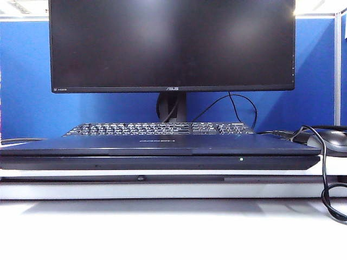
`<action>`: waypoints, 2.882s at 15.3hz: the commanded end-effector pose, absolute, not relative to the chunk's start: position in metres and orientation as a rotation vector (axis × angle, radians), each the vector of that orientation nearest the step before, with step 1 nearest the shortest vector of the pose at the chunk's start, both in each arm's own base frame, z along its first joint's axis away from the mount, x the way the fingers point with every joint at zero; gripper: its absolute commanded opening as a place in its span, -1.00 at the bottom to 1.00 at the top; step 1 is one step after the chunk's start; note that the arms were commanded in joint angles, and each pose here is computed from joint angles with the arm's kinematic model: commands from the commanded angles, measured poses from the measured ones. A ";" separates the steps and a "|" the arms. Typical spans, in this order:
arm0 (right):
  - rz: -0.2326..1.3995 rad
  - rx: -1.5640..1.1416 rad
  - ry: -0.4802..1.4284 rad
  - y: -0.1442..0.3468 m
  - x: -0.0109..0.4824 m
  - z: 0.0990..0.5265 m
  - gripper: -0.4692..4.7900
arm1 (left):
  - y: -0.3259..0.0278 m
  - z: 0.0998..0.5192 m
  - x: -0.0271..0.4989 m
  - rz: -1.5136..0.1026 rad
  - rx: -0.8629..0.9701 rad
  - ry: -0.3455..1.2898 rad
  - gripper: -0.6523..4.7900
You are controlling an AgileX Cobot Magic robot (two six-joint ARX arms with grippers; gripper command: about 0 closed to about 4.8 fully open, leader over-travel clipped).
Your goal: Open the lid of the black laptop.
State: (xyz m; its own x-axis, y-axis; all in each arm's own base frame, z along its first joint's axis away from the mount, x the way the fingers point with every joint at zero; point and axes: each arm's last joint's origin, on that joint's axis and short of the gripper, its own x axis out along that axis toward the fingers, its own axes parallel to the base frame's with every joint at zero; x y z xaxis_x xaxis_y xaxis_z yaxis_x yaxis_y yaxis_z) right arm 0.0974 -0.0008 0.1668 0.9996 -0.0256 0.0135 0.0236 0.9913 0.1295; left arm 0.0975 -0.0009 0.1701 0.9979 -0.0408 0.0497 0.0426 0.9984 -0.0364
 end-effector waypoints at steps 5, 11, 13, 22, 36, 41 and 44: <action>-0.021 0.131 -0.025 -0.001 0.097 0.167 -0.84 | -0.001 0.172 0.097 -0.047 -0.040 -0.064 -0.77; 0.679 0.391 0.017 0.020 0.090 0.177 -0.84 | -0.022 0.176 0.088 -0.831 -0.176 -0.016 -0.77; 0.823 0.401 0.056 0.028 0.087 0.177 -0.84 | -0.025 0.167 0.086 -0.896 -0.218 0.087 -0.77; 0.790 0.325 0.332 0.062 0.074 0.148 -0.84 | -0.046 0.153 0.081 -0.888 -0.321 0.296 -0.76; 0.604 0.201 0.379 0.066 0.088 0.139 -0.84 | -0.042 0.135 0.095 -0.530 -0.318 0.459 -0.77; 0.577 0.203 0.382 0.064 0.090 0.139 -0.84 | -0.042 0.131 0.096 -0.481 -0.329 0.507 -0.77; 0.578 0.205 0.406 0.064 0.090 0.137 -0.84 | -0.042 0.128 0.098 -0.475 -0.336 0.540 -0.77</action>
State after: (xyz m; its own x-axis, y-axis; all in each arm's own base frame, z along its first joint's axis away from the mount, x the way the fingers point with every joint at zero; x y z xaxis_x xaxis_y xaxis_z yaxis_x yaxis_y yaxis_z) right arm 0.0897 0.0636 0.1388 0.7646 0.5674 -0.3056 -0.4906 0.8199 0.2950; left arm 0.0980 -0.0424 0.1289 0.7550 -0.5161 -0.4045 0.3466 0.8378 -0.4218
